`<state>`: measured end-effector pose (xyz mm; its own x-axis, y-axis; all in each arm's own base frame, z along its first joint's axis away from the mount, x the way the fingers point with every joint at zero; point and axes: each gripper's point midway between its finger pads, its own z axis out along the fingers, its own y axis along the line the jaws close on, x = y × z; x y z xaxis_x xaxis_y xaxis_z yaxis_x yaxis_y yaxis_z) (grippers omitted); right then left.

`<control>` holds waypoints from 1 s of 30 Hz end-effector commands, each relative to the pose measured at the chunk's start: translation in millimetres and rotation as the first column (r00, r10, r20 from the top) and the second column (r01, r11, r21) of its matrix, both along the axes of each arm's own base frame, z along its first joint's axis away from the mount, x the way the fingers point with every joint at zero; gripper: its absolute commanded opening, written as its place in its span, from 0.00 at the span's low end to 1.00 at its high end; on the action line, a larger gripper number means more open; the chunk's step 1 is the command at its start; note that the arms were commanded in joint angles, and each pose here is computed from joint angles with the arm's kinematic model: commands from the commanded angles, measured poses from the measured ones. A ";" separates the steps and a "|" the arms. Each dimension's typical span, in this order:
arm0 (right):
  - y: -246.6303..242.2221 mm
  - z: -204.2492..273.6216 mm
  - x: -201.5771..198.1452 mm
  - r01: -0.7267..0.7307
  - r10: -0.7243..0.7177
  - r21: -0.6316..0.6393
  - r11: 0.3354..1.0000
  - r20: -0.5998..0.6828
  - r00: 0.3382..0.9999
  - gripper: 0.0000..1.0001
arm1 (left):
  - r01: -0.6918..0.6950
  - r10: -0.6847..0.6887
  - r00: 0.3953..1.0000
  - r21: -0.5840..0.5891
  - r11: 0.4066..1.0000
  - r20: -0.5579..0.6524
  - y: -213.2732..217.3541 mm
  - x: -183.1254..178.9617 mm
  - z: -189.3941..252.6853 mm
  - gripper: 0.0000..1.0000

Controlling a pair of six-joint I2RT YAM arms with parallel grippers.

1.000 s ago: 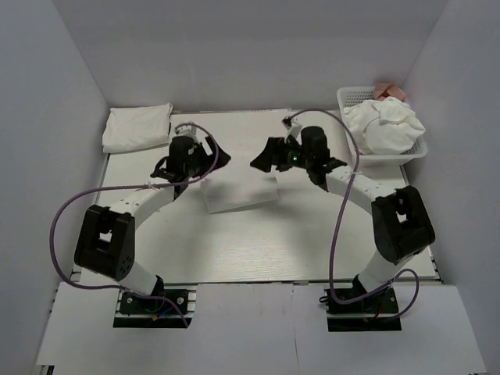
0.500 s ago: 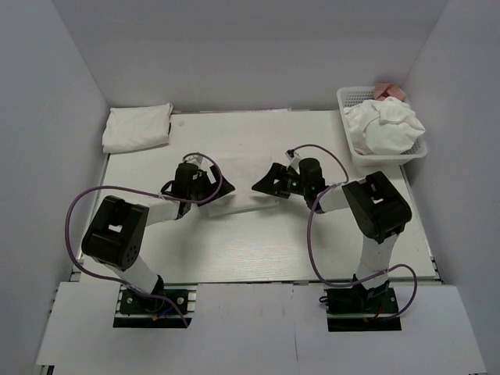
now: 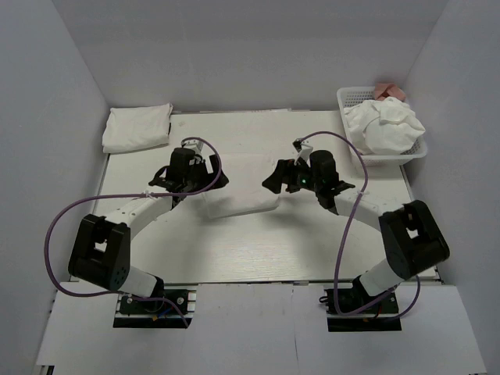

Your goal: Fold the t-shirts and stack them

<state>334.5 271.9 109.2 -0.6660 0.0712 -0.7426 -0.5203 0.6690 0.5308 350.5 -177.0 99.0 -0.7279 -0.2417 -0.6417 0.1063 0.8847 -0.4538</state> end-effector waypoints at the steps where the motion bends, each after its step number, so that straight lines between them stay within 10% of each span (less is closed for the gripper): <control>1: -6.6 29.4 -3.6 -0.025 0.030 -0.039 0.999 0.131 0.991 0.90 | 0.009 -0.013 0.999 0.098 0.995 0.044 16.3 8.5 23.9 1.00; 17: -53.9 42.9 -17.3 0.172 -0.152 -0.074 0.982 0.214 0.965 0.90 | 0.033 0.003 0.982 0.187 0.982 -0.190 9.8 45.3 -73.1 0.98; 27: -78.0 41.5 -12.5 0.290 -0.254 -0.116 0.950 0.256 0.933 0.90 | 0.100 -0.058 0.962 0.145 0.984 -0.266 -5.5 47.6 -108.9 0.06; 30: -85.7 43.3 -11.2 0.331 -0.291 -0.113 0.937 0.276 0.916 0.90 | 0.089 -0.050 0.972 0.163 0.983 -0.229 -7.0 66.4 -99.1 0.00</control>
<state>318.1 197.8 143.8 -0.4734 0.1062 -0.8744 -0.4059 0.8547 0.3236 429.6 -187.7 22.9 -0.8223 -0.1249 -0.5551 0.0958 0.9313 -0.3513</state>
